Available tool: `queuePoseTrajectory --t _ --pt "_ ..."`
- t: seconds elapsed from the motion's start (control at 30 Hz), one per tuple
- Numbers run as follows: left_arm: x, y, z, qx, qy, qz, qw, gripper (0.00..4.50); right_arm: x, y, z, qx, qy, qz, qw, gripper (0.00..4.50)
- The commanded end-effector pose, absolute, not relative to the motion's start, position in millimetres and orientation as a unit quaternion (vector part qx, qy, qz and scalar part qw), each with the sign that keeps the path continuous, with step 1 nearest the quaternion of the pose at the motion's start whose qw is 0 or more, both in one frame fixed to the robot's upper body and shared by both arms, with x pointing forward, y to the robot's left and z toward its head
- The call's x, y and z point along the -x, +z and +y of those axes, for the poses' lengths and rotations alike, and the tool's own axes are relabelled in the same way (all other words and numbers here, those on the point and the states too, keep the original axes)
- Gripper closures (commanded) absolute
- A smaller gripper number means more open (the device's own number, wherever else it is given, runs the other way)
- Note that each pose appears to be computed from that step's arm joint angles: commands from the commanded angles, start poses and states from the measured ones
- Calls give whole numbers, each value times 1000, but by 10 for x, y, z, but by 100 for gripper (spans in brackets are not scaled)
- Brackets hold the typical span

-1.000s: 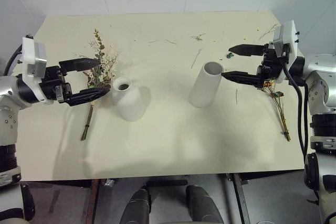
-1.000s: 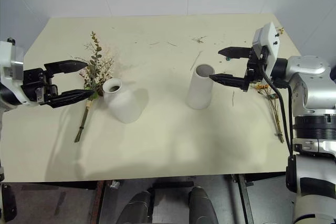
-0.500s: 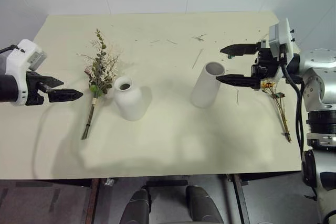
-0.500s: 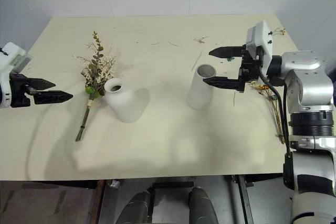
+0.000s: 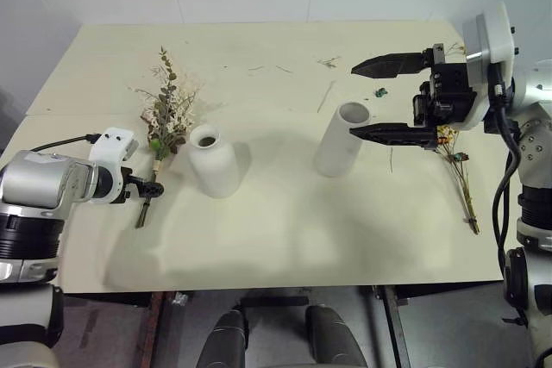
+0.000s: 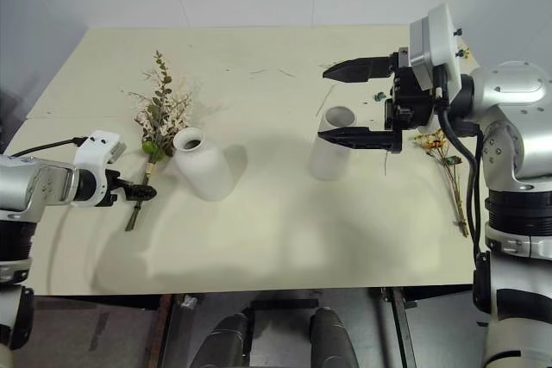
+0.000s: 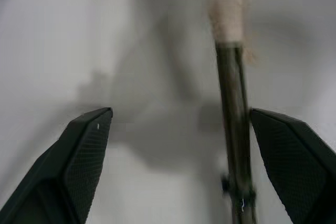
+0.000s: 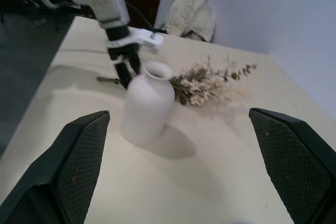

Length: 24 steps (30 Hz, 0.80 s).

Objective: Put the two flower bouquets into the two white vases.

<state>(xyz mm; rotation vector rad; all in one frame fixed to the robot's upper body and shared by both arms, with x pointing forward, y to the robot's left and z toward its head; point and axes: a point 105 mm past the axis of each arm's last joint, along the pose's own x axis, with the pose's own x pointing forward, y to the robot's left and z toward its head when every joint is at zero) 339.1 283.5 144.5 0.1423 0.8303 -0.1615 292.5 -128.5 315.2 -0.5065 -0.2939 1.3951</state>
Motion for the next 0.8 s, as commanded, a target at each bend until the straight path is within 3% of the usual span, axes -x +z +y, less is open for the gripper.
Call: queuePoseTrajectory --t 0.03,0.13,0.23,0.67,0.8 --pt "-3433 1362 2797 -59 -86 411 905 5 -2761 3213 -1314 247 634 -139 720 0" --pt "-3421 1273 2820 -58 -95 431 895 5 -2735 3172 -1345 248 632 -128 723 0" --pt "-3406 1265 2860 -52 -99 440 891 58 -2743 3146 -1375 247 627 -122 729 0" --pt "-3457 1457 3008 -55 -98 440 891 449 -2786 3081 -1410 243 622 -115 735 0" --pt "-3621 1740 3245 -35 -49 369 927 449 -2745 3069 -1421 235 628 -110 734 0"
